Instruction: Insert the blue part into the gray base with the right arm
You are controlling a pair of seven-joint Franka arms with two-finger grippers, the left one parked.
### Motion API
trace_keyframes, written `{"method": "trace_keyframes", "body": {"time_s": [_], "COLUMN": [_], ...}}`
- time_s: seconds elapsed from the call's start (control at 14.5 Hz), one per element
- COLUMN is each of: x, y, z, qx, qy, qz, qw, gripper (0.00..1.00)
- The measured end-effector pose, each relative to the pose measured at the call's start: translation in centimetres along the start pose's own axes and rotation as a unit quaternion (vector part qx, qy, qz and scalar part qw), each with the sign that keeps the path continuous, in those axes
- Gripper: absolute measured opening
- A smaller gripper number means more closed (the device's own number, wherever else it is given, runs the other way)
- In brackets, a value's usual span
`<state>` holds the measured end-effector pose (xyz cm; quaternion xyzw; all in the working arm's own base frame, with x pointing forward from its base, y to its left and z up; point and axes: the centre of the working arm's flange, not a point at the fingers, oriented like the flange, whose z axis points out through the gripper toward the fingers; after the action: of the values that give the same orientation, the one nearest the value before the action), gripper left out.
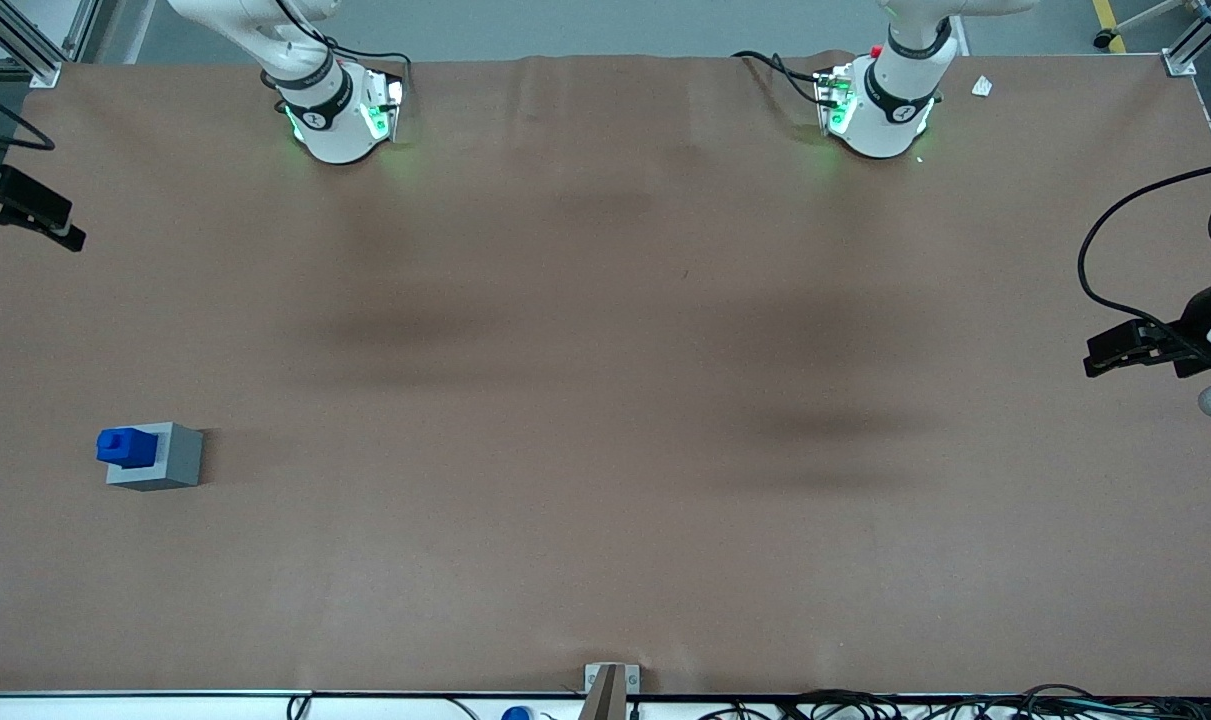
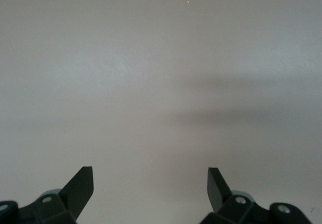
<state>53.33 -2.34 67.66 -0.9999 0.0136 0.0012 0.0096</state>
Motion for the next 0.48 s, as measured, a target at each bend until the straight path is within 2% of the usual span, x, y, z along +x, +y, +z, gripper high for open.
{"method": "trace_keyframes", "body": {"time_s": [0.48], "x": [-2.2], "y": [-4.5], "z": [-0.5], "qx": [0.001], "qy": [-0.004], "qz": [-0.008], "qw": [1.0000], "gripper": [1.00]}}
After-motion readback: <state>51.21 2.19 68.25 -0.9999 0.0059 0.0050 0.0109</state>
